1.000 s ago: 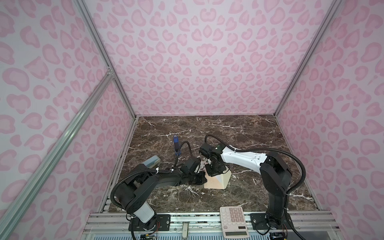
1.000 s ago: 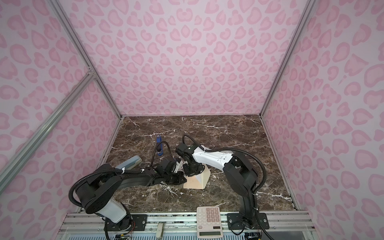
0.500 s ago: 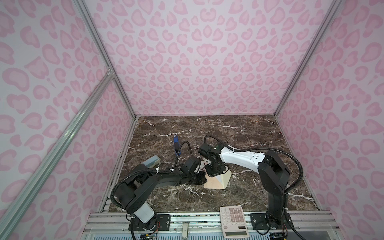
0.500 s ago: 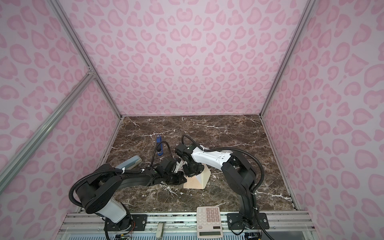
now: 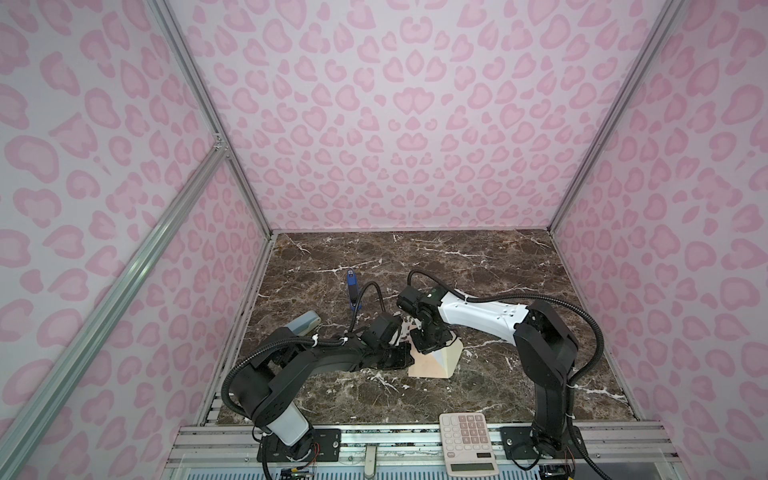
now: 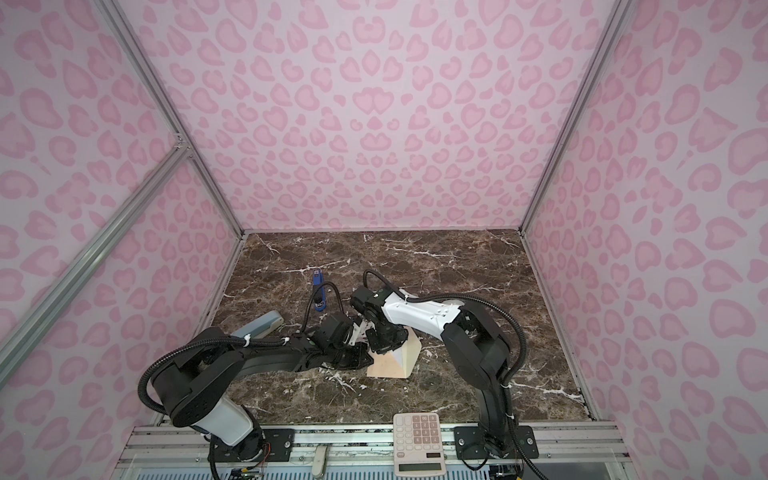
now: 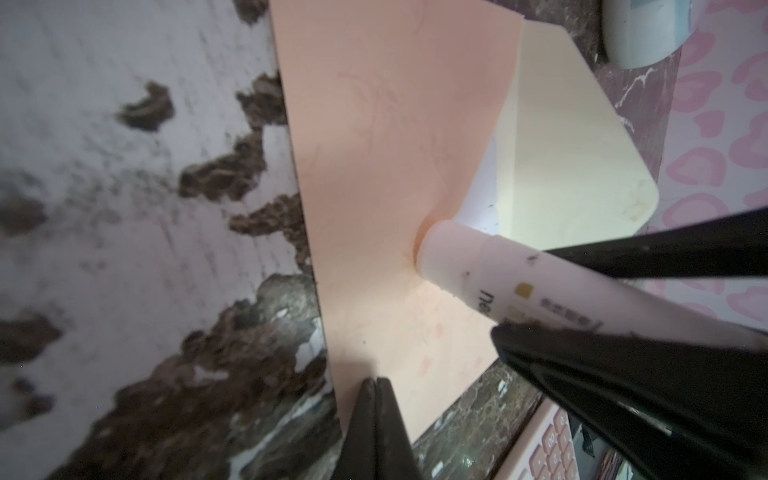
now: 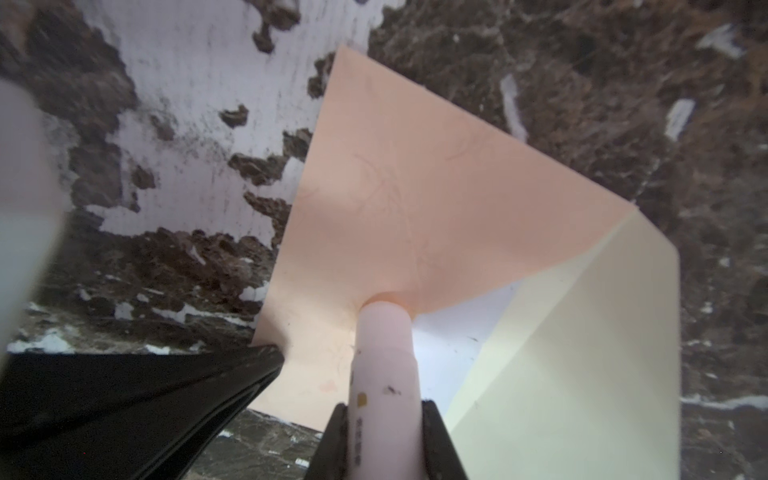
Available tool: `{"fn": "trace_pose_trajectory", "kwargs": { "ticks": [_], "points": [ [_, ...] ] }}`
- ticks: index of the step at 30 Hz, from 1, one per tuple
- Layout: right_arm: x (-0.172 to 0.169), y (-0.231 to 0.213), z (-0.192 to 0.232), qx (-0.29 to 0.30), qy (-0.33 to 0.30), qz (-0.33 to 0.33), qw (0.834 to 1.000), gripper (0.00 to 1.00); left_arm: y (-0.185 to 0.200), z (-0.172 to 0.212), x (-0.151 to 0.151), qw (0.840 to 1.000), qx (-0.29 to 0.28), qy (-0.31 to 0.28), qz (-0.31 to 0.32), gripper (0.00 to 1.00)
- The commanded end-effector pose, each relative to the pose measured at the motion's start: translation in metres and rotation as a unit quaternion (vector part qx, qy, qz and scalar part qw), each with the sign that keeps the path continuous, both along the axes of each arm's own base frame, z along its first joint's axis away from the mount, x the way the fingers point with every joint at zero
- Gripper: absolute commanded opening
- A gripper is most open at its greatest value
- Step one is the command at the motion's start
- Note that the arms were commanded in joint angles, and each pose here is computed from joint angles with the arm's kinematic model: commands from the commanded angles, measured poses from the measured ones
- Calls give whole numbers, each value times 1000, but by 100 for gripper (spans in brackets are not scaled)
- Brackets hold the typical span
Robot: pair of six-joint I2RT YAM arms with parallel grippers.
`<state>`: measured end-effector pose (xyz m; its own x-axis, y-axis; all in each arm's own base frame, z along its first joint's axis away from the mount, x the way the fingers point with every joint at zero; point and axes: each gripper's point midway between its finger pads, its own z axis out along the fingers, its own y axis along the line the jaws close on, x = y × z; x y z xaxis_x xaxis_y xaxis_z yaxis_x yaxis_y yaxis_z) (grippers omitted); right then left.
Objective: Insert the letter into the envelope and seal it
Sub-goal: 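Rub the glue stick tip on the peach envelope with the right gripper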
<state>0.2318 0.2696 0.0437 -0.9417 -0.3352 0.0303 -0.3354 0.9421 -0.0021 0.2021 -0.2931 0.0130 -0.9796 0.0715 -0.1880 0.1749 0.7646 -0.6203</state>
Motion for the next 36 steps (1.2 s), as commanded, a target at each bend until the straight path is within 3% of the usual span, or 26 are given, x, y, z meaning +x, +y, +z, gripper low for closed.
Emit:
{"fn": "trace_pose_trajectory", "kwargs": {
  "ticks": [1, 20, 36],
  "points": [
    [6, -14, -6, -37, -12, 0, 999, 0, 21, -21, -11, 998, 58, 27, 7, 4],
    [6, -6, 33, 10, -27, -4, 1000, 0, 19, -23, -14, 998, 60, 30, 1, 4],
    [-9, 1, 12, 8, 20, 13, 1000, 0, 20, -24, -15, 998, 61, 31, 0, 4]
  ]
}}
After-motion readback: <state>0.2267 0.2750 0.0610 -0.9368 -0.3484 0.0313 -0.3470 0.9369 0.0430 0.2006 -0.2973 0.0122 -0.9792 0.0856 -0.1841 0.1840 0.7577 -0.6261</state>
